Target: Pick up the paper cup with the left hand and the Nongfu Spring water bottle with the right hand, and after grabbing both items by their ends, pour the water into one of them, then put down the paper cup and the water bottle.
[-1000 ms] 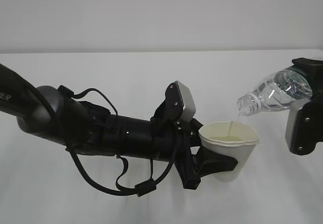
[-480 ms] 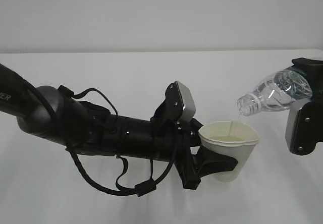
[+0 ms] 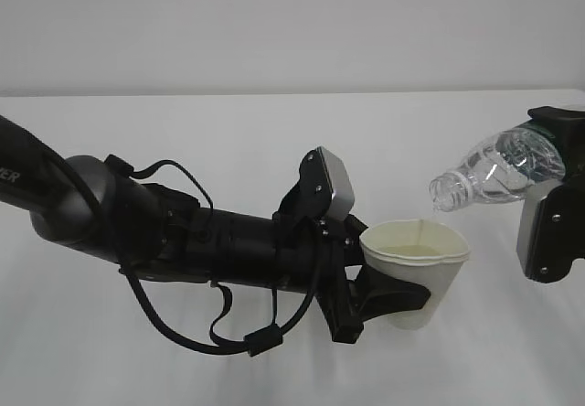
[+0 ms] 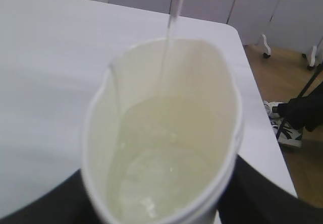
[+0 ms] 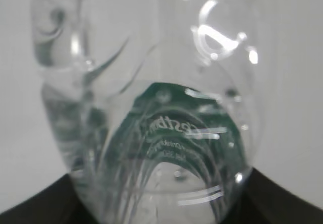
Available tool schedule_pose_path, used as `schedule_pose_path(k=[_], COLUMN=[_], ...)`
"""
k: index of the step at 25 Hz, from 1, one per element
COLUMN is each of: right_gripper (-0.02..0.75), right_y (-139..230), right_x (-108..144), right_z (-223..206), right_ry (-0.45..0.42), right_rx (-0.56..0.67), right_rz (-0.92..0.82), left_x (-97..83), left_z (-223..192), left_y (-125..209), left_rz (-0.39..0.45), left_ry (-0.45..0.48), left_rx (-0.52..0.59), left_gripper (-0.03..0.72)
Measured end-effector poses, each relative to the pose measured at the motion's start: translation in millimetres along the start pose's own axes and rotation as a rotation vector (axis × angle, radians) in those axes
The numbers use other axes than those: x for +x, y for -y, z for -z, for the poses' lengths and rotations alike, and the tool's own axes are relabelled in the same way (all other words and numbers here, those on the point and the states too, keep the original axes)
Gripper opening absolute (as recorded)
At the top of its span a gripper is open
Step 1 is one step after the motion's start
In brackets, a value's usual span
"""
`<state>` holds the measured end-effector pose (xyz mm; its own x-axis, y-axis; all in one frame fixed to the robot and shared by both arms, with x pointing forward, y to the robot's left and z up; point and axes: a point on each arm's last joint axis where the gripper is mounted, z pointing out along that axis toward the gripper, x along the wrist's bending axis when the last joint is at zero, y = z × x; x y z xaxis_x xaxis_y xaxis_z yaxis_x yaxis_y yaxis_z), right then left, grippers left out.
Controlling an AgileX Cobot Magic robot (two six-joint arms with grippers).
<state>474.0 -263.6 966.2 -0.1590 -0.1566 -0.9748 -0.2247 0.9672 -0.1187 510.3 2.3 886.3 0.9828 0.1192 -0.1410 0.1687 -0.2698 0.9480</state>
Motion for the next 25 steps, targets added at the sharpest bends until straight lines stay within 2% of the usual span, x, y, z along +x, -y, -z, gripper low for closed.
schedule_pose_path(k=[25], right_gripper=[0.42], right_y=[-0.1], right_x=[1.6], right_z=[-0.4], right_ry=[-0.013], right_rx=[0.0], right_rz=[-0.212], left_x=[0.3], left_z=[0.0], left_y=[-0.2], left_rz=[-0.009], left_ry=[-0.003], left_rx=[-0.002], left_gripper=[0.4])
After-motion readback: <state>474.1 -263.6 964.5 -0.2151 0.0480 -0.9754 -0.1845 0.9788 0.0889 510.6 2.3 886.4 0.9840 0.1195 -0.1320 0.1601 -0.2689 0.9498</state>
